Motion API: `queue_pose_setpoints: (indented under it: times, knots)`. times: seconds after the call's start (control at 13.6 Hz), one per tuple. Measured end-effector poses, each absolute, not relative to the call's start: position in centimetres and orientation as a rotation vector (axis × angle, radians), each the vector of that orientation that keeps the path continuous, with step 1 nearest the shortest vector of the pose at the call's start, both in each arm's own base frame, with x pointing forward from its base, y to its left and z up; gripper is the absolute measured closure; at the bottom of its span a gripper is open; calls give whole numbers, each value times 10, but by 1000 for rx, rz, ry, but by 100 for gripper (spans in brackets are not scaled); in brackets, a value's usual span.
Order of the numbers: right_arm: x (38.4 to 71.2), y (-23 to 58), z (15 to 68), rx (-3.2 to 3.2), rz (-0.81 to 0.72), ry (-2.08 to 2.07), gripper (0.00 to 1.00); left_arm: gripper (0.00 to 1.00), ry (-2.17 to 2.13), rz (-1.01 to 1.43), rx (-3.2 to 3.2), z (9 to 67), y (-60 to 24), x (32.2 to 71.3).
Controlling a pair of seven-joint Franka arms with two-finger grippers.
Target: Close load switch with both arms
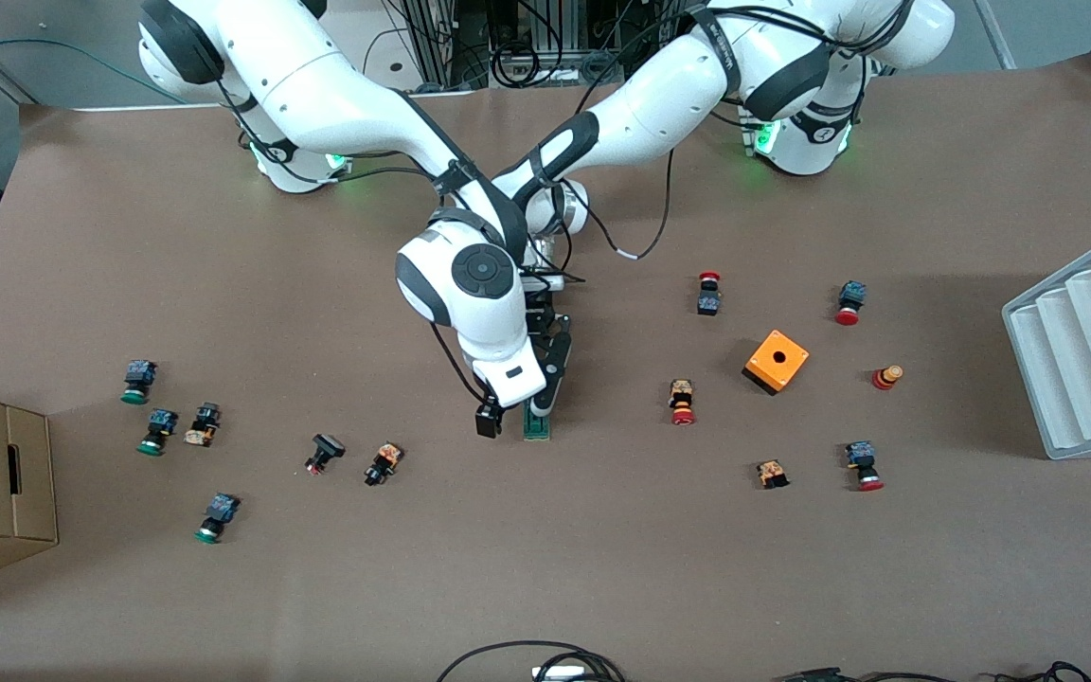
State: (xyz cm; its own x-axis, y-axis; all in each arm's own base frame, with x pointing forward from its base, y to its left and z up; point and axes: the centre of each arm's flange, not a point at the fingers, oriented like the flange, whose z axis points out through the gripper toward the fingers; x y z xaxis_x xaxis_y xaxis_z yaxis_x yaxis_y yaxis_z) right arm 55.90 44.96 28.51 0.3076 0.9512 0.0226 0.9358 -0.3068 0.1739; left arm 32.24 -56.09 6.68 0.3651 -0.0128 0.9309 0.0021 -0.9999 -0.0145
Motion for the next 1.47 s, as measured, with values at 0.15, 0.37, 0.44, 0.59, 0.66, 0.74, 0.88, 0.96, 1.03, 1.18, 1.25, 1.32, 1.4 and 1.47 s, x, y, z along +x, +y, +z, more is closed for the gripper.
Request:
queue_pose_setpoints:
  times: [0.15,0.37,0.44,0.59,0.66,0.74,0.88,0.96,1.03,1.18,1.25,1.32,1.4,1.47]
  knots:
    - [555,454,282,2427,177,1778,0,44,11,-1763,-2585,67,-561,322]
    - [548,462,277,2415,169,1796,0,44,11,-1763,-2584,67,-561,322]
    - [546,464,277,2411,168,1801,0,44,11,-1763,-2584,67,-561,322]
    - [545,465,274,2410,162,1803,0,44,11,-1763,-2584,67,-561,322]
    - [545,464,271,2410,155,1803,0,44,11,-1763,-2584,67,-561,322]
    - [545,464,267,2409,146,1804,0,44,11,-1763,-2584,67,-561,322]
    - [543,463,256,2407,121,1806,0,44,12,-1764,-2584,67,-561,322]
    - [542,463,251,2406,110,1807,0,44,12,-1764,-2584,67,-561,322]
    - [541,463,248,2405,104,1808,0,44,12,-1764,-2584,67,-561,322]
    - [540,465,247,2402,101,1812,0,44,12,-1764,-2584,67,-561,322]
    - [539,466,247,2401,103,1815,0,44,12,-1764,-2584,67,-561,322]
    - [538,468,246,2399,113,1820,0,44,12,-1764,-2584,67,-561,322]
    - [535,471,244,2398,124,1826,0,44,12,-1764,-2584,67,-561,322]
    - [532,476,240,2397,132,1833,0,44,12,-1764,-2584,67,-561,322]
